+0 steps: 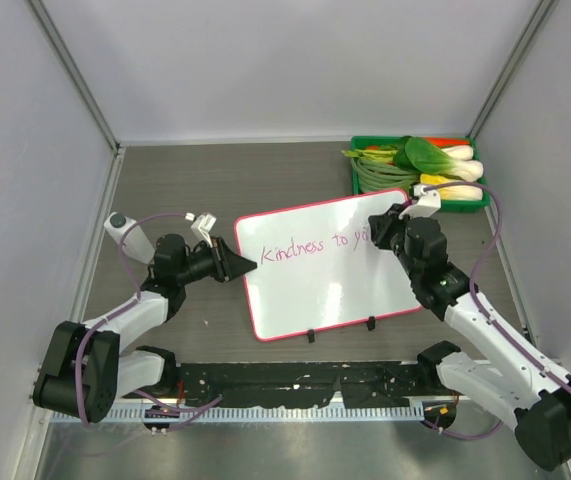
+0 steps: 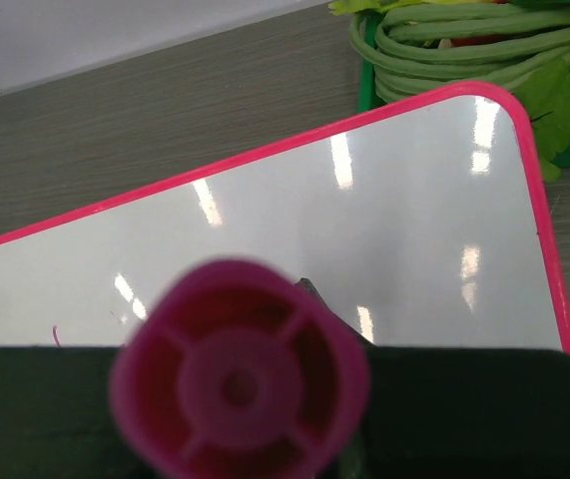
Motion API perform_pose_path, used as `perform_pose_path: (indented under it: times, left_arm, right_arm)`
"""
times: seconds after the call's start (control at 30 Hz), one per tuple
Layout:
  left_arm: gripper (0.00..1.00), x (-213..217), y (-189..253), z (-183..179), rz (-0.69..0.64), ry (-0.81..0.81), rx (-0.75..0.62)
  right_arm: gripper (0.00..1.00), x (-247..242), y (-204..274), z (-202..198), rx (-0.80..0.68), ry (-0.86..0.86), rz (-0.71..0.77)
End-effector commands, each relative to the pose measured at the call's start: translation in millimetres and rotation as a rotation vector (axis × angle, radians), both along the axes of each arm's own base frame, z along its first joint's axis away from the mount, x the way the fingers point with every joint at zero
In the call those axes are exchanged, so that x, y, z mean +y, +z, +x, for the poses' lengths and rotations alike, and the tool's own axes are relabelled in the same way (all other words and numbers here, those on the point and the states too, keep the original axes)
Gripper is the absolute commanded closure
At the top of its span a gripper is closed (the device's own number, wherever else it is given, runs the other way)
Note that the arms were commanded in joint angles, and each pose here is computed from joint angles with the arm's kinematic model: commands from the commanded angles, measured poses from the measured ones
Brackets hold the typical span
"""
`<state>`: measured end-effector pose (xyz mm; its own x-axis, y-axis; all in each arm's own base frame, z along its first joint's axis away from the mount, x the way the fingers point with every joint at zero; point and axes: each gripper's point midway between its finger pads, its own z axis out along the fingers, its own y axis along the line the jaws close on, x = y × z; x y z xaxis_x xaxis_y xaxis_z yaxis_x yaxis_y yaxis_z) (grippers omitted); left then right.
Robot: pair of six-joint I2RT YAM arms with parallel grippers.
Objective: Write a sentence on the whiteboard
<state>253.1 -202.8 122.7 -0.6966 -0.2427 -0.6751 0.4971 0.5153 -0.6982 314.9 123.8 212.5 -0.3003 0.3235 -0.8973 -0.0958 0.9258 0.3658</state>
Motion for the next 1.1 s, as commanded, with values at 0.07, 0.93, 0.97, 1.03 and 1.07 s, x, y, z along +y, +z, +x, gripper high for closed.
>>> perform_pose_path:
  times: [0.07,0.93,0.97,1.03,1.07]
  left_arm:
    - [1.00,-2.4,-14.2,-6.9,0.057,-0.034,-0.001]
    - [1.00,-2.8,-13.5,-7.4,0.057,-0.039,-0.001]
    - [1.00,-2.6,-13.1,-7.4,0.056,-0.037,-0.003]
    - [1.00,-2.4,-13.3,-7.5,0.058,-0.036,-0.004]
    - [1.00,-2.4,-13.7,-7.5,0.058,-0.036,-0.003]
  right_arm:
    - [0.98,-13.6,17.9,5.6,-0.068,-0.072,0.028]
    - [0.99,-19.9,-19.5,8.7,0.027,-0.093,0.001]
    - [0.99,-19.1,-20.0,7.7,0.029,-0.088,0.003]
    - [0.99,-18.1,-20.9,5.7,0.032,-0.079,0.006]
    - [0.99,-17.5,-22.8,5.2,0.038,-0.074,0.003]
